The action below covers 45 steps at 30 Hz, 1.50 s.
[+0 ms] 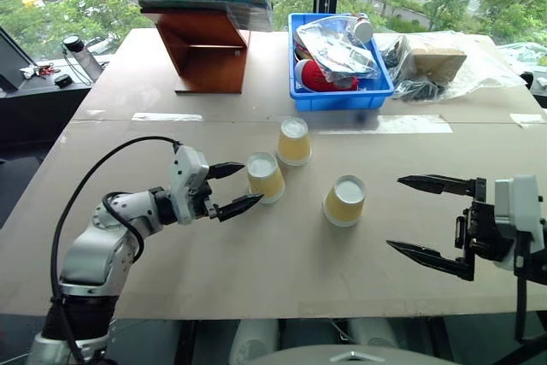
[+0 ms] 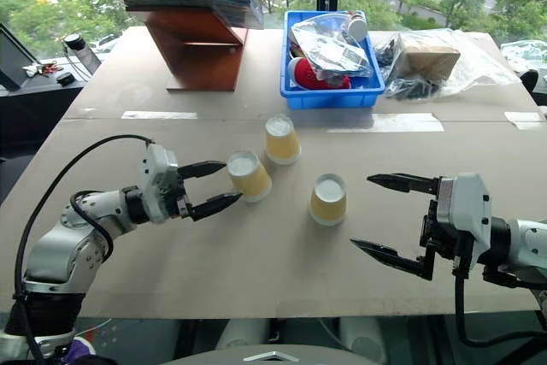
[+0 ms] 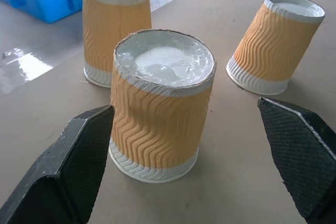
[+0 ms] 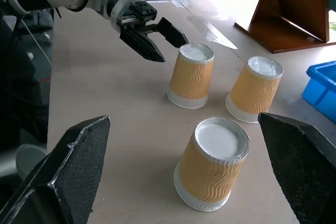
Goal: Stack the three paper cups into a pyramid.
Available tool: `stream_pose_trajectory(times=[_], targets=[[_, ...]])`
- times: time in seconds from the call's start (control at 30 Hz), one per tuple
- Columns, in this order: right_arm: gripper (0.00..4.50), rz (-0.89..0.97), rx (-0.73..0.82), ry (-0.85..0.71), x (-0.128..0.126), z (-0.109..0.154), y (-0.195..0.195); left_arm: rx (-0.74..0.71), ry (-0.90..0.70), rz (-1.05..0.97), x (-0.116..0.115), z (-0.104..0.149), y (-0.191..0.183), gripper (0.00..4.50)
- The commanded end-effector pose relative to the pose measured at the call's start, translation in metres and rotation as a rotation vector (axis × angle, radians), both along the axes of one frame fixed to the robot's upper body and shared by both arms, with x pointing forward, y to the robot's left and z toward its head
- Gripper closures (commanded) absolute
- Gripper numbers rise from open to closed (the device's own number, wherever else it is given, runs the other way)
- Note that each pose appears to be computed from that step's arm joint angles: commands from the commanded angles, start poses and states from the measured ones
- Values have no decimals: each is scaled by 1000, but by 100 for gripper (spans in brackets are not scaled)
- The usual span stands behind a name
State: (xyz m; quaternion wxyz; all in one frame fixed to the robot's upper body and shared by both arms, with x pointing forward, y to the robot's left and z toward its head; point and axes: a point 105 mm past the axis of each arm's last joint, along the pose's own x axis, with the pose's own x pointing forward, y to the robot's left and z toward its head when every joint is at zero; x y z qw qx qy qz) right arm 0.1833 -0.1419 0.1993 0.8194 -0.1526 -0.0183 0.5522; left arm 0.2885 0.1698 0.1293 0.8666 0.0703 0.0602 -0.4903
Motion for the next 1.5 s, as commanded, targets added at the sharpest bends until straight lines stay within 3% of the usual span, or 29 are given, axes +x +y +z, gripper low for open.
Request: stream_pose_trajectory(times=[0.03,0.17,0.27,0.33,0.37,0.7,1.07,1.5], targets=[[5,-15,-1,-45,-7,7,1,12,-47,-45,10,3,-6,0],[5,-46,-16,-39,-10,1,-1,12,-64,-66,22,-2,-11,0],[0,-67,-14,-42,-11,0,-1,8,-72,-90,27,-5,-15,82],[0,-75,-14,-40,-13,-1,-1,2,-78,-110,27,-7,-17,178],[0,-79,-15,-40,-13,-2,-1,-7,-76,-122,26,-7,-19,187],[0,-101,-16,-28,-15,-7,-1,-75,-35,-360,-3,1,-40,187],[0,-124,-18,-17,-19,-9,2,-17,-88,-445,5,-18,-86,187],[0,-155,-13,-10,-23,-10,3,-8,-57,-472,2,-28,-84,187]])
